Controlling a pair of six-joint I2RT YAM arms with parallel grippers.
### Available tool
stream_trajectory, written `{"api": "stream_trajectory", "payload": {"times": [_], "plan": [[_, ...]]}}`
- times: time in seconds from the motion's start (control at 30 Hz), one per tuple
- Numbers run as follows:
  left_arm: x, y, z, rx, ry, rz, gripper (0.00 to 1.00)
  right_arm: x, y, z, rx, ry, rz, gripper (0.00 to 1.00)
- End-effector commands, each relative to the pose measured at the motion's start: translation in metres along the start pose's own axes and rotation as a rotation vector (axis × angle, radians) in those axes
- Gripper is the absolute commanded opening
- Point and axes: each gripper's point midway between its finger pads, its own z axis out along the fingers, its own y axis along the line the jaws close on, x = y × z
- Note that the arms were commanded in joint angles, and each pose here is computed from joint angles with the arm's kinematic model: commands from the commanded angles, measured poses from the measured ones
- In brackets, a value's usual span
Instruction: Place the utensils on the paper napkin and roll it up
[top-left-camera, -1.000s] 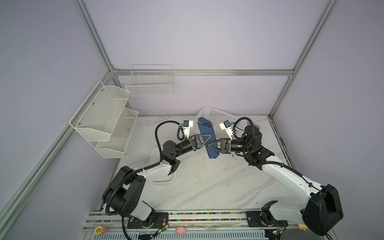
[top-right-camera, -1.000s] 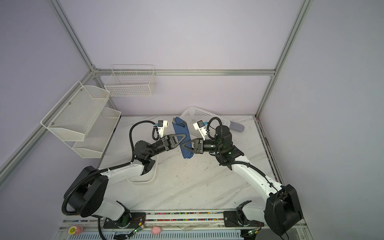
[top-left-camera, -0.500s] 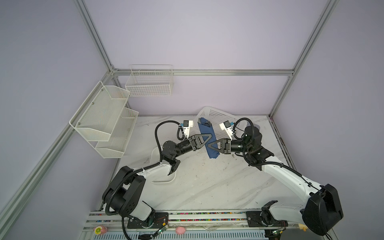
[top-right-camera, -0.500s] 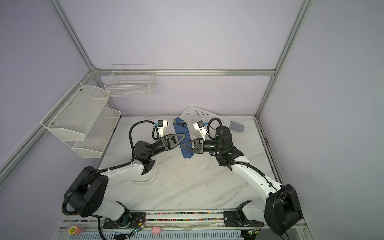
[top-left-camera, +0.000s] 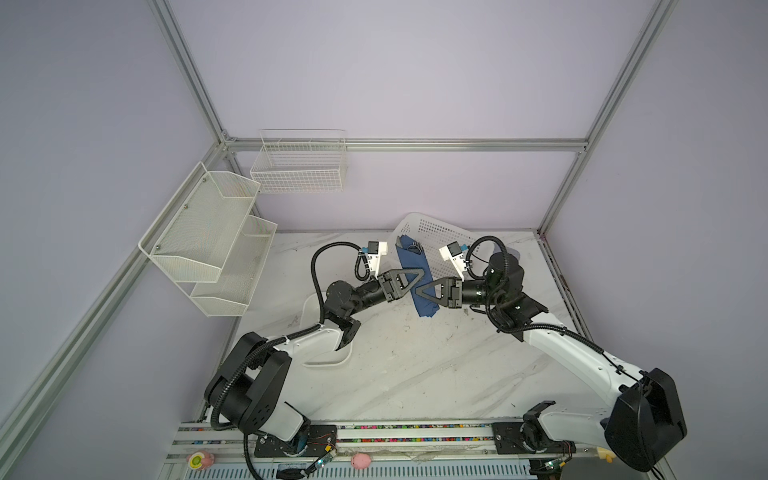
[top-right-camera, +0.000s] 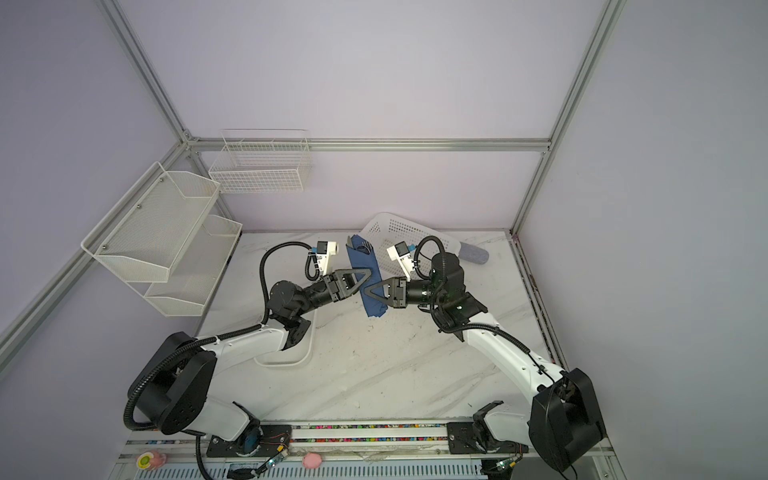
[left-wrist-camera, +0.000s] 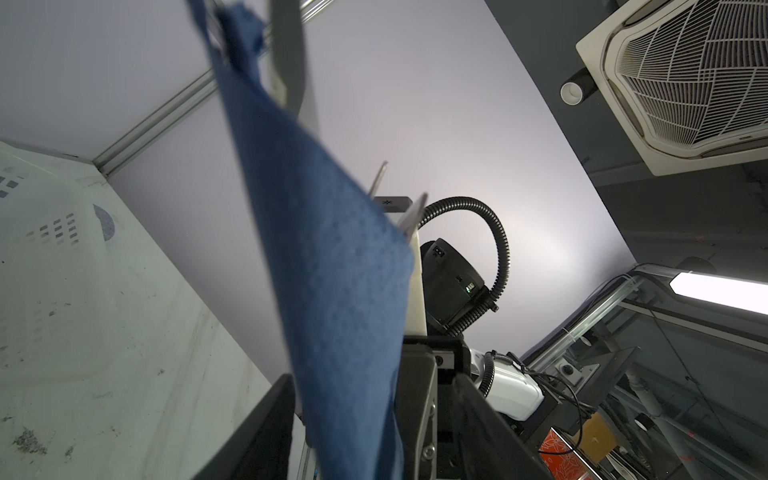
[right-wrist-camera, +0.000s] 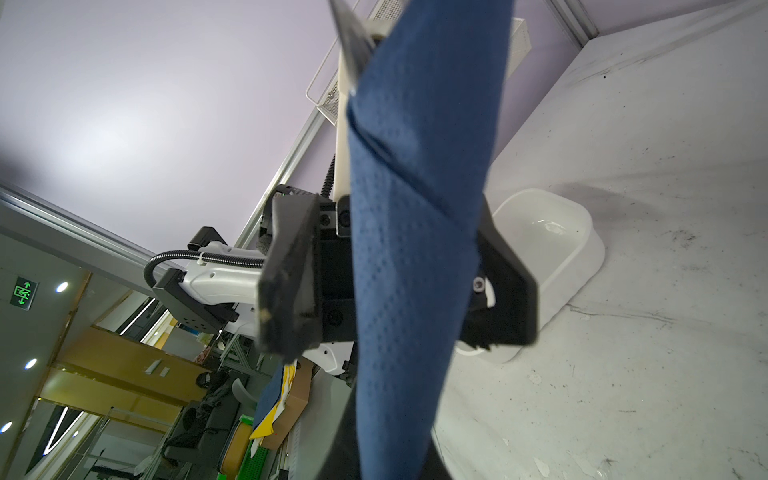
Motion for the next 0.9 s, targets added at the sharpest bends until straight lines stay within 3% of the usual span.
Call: {"api": "stream_trajectory", "payload": {"times": [0.0, 0.13, 0.27, 0.43, 0.5, 0.87], "plan": [[-0.014, -0.023, 0.005, 0.071, -0.029, 0.074, 0.55, -0.007, 0.012, -0.004, -0.028, -0.03, -0.065, 0.12], [-0.013, -0.026, 0.005, 0.076, -0.02, 0.074, 0.42, -0.007, 0.007, -0.003, -0.018, -0.033, -0.061, 0.12], [-0.009, -0.02, 0.005, 0.05, -0.003, 0.062, 0.4, -0.01, 0.009, -0.001, -0.036, -0.042, -0.056, 0.12], [-0.009, -0.013, 0.003, 0.031, -0.016, 0.046, 0.58, -0.009, 0.012, -0.003, -0.046, -0.039, -0.062, 0.12], [-0.011, -0.011, 0.003, 0.028, -0.024, 0.045, 0.58, -0.008, 0.013, -0.003, -0.047, -0.035, -0.061, 0.12], [-0.009, -0.012, 0.004, 0.031, -0.01, 0.039, 0.27, -0.007, 0.009, -0.001, -0.044, -0.029, -0.051, 0.13]]}}
